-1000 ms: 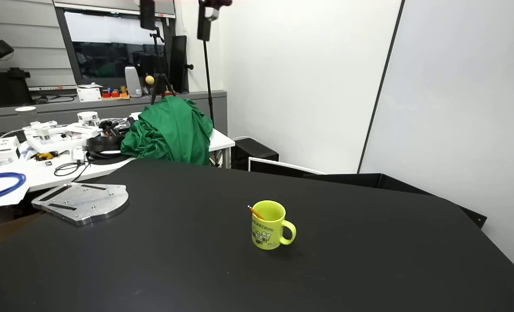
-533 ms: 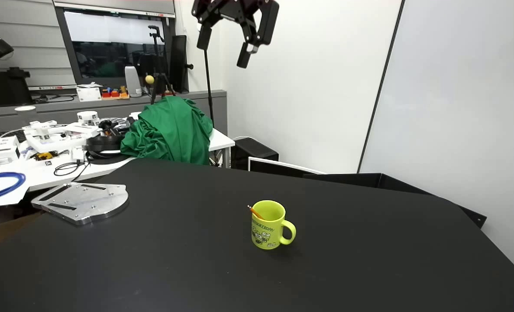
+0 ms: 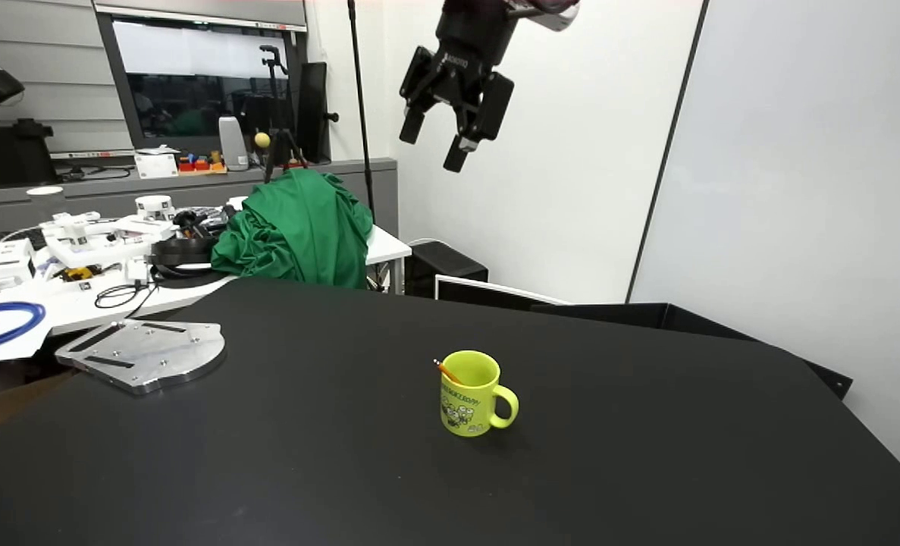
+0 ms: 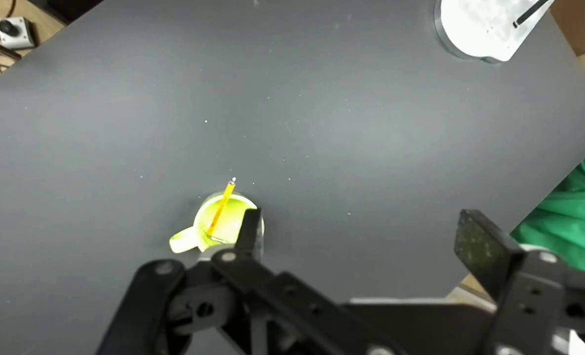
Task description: Remove the Ellen key from the cup and put it on the table
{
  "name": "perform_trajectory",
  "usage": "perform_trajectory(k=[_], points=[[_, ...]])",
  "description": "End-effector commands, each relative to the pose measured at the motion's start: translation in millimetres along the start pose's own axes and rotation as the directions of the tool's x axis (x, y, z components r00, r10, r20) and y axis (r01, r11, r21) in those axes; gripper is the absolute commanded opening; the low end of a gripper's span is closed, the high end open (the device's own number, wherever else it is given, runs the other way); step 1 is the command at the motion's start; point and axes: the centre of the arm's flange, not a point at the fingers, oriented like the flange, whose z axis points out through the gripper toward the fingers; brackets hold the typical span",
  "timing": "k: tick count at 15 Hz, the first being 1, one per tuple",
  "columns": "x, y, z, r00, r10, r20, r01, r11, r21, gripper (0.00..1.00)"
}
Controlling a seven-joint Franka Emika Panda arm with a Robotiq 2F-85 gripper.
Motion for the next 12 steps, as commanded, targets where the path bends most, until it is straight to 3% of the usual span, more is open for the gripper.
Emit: perform_trajectory(k=[1,4,8,12], points=[[39,-3,12,0.982,0.184,0.05,-0.182,0.983,-0.037,1.0],[56,7,39,0.946,0.286,0.151,-0.279,0.958,-0.067,1.0],[74,23,71,0.877,0.392,0.28,-0.379,0.92,-0.099,1.0],[98,46,99,0.81,0.476,0.343,-0.469,0.876,-0.108,1.0]])
